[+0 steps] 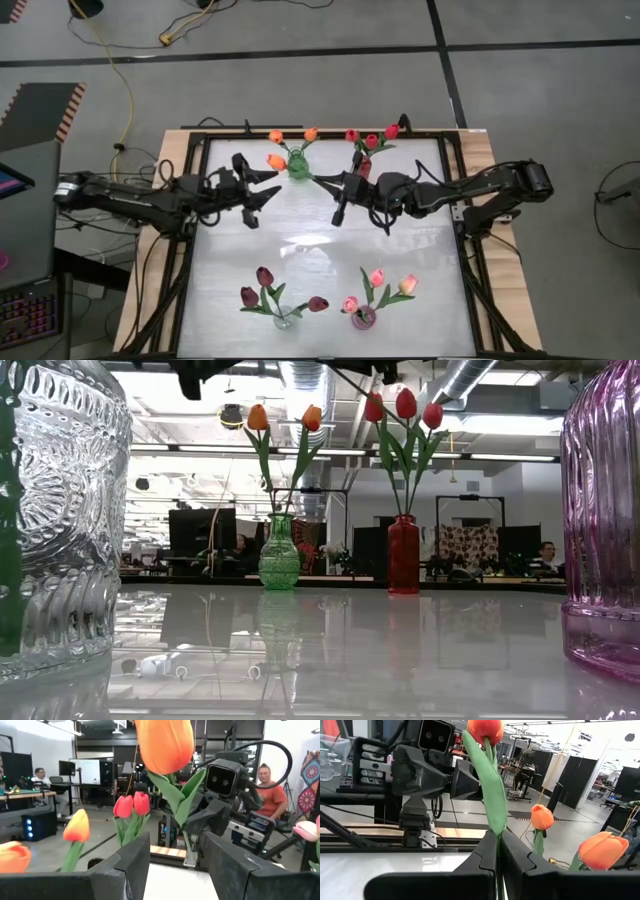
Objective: Sort flowers into vase by color
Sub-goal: Put the orange flower into the green vase
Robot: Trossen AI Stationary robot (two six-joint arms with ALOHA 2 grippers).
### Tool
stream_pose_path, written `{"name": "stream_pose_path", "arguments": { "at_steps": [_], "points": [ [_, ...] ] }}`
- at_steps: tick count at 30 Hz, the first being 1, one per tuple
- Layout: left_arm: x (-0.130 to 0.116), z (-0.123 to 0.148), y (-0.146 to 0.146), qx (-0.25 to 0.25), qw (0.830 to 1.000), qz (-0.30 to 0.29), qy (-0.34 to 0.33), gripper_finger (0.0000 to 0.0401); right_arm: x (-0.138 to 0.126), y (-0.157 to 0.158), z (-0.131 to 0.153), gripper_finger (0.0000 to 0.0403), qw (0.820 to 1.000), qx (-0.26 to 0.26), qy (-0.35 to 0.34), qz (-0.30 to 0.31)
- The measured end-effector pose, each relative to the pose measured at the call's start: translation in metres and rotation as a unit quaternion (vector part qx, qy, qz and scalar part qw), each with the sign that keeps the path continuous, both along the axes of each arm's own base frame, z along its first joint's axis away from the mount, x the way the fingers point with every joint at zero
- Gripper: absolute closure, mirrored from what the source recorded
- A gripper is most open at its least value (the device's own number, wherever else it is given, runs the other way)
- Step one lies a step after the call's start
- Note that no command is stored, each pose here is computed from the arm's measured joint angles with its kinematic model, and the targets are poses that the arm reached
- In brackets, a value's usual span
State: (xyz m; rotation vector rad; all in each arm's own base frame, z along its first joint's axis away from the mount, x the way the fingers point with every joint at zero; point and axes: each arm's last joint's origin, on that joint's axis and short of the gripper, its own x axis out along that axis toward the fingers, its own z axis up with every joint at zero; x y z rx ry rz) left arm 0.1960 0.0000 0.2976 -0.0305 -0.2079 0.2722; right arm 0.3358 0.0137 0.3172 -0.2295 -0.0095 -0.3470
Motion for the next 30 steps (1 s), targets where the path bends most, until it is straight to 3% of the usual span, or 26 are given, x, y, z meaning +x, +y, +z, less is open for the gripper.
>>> {"name": "stream_pose_path", "arguments": {
  "at_steps": [19, 30],
  "points": [
    [0.056, 0.01, -0.003, 0.019, 1.0, -0.002, 0.012, 0.0232, 0.0, 0.001, 0.0, 0.0365, 1.0, 0.0, -0.001, 0.001],
    [0.068, 0.017, -0.003, 0.017, 1.0, 0.008, 0.007, 0.0232, 0.0, 0.001, 0.001, 0.0365, 1.0, 0.0, -0.006, 0.001]
  ]
}}
